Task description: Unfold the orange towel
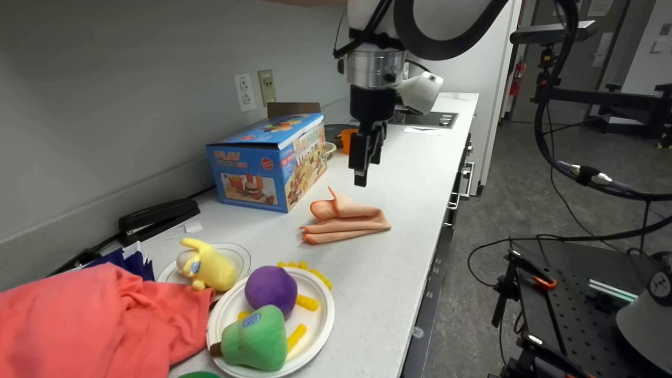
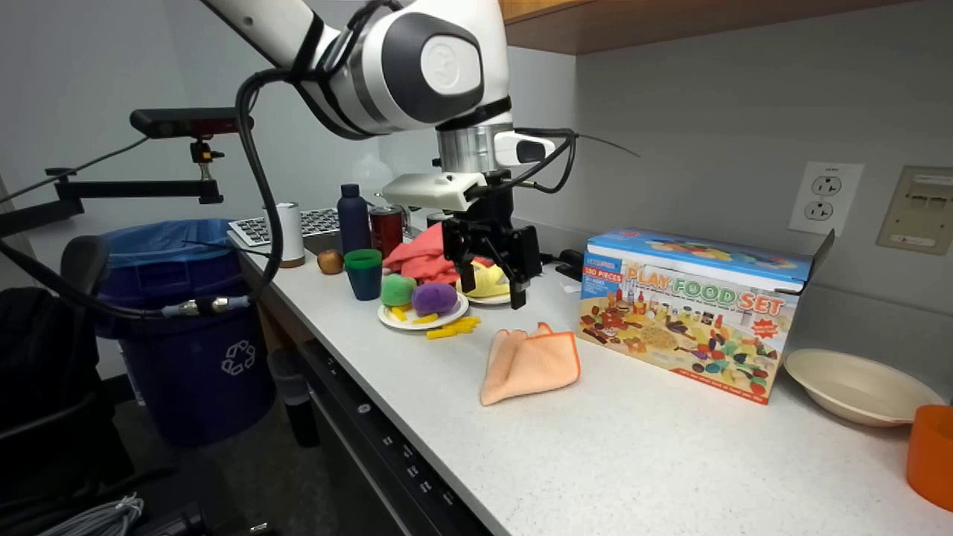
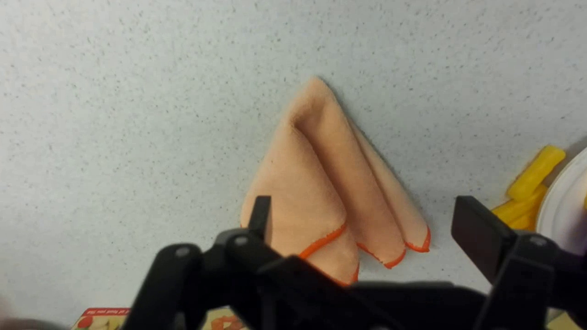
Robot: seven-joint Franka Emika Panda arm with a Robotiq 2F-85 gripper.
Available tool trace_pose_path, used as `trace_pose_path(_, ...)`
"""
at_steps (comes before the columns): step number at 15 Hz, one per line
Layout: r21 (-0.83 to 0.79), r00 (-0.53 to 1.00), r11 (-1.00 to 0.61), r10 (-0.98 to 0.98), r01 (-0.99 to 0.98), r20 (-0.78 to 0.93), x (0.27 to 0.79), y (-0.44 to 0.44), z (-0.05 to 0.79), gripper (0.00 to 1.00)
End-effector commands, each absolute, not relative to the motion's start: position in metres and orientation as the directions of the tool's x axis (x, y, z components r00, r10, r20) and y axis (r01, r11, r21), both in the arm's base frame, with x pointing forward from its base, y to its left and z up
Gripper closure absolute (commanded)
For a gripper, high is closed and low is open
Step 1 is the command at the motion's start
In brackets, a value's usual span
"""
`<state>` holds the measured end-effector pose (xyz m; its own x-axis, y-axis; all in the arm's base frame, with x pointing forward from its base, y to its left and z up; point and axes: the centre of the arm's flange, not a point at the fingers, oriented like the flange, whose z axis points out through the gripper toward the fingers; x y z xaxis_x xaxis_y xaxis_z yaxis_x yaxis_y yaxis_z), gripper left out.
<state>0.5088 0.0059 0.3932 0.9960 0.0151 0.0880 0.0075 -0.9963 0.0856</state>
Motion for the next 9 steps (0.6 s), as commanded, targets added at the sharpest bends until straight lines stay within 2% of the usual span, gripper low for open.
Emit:
trace_pose_path(1,0.153,0.995,-0.988,-0.011,-0.026,0.097,0.549,0.025,0.372,0.00)
trace_pose_path(9,0.298,0.995,-0.951,-0.054,-0.077,0.084,0.585,-0.005,0.328,0.00)
